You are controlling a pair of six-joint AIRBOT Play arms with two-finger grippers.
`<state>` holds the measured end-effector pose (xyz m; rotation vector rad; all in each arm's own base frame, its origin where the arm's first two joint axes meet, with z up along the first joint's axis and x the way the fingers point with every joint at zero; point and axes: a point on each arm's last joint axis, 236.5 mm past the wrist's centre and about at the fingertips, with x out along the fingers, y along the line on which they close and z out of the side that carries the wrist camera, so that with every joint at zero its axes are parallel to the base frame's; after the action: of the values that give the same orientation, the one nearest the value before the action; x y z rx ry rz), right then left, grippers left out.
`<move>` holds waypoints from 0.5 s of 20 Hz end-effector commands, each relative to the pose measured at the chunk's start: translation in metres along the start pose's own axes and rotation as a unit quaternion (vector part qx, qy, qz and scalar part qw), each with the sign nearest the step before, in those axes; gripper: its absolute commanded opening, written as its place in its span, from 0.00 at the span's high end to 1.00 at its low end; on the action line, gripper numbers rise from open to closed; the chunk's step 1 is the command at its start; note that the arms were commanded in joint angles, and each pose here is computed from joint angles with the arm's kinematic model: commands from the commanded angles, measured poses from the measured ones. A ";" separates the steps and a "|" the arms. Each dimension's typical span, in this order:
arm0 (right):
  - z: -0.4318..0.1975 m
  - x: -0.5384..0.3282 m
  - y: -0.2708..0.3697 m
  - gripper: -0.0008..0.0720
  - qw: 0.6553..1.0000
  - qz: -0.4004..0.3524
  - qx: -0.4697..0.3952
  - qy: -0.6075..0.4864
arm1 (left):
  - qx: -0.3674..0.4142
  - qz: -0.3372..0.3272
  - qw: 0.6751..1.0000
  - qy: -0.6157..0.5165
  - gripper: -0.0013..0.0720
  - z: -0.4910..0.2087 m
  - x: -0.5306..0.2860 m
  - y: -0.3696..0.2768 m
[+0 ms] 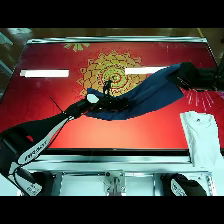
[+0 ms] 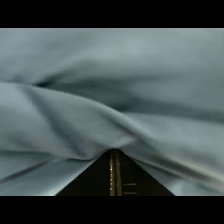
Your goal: Fold the shirts.
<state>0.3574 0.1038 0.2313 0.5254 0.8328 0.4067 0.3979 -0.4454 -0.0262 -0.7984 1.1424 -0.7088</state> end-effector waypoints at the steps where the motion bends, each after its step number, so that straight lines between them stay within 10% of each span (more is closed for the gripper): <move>1: -0.006 -0.010 0.003 0.92 1.000 -0.008 0.004 0.001 | -0.038 -0.041 0.998 -0.025 0.93 0.011 0.004 -0.014; 10: -0.008 0.119 0.028 0.92 0.998 0.038 -0.027 0.032 | 0.206 -0.015 0.947 -0.246 0.93 0.173 -0.272 -0.079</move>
<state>0.3922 0.1414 0.1922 0.5244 0.8993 0.4460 0.4756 -0.3165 0.1438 -0.7160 0.6953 -0.7694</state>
